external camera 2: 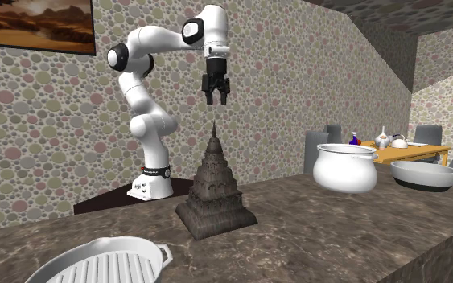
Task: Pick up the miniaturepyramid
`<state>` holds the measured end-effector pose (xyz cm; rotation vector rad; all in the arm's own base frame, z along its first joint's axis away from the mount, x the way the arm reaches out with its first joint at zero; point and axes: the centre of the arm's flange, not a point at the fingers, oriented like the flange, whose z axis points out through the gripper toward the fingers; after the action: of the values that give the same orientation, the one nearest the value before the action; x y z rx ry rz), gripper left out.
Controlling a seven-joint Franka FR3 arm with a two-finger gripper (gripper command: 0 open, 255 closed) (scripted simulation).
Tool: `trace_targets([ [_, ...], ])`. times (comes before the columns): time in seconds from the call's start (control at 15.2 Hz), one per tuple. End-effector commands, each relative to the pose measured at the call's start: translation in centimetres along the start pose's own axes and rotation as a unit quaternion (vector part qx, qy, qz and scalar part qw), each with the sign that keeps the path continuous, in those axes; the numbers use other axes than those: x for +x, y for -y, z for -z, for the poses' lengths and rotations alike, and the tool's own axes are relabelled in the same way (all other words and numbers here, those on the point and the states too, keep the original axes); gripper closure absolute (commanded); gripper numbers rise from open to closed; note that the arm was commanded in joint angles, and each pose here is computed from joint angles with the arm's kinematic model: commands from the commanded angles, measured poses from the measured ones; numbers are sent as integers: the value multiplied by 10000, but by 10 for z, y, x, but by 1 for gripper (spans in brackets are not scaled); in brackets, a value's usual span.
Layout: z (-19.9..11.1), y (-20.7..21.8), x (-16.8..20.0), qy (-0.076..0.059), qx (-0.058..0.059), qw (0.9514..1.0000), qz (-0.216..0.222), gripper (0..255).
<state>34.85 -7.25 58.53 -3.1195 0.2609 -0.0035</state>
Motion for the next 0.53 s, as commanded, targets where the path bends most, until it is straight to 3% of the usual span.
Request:
trace_targets([
  [0.0, -12, -15, 19, 56, 11, 9996, -279, 0],
  [0.46, -53, -78, 80, 256, 60, 9921, -1225, 0],
])
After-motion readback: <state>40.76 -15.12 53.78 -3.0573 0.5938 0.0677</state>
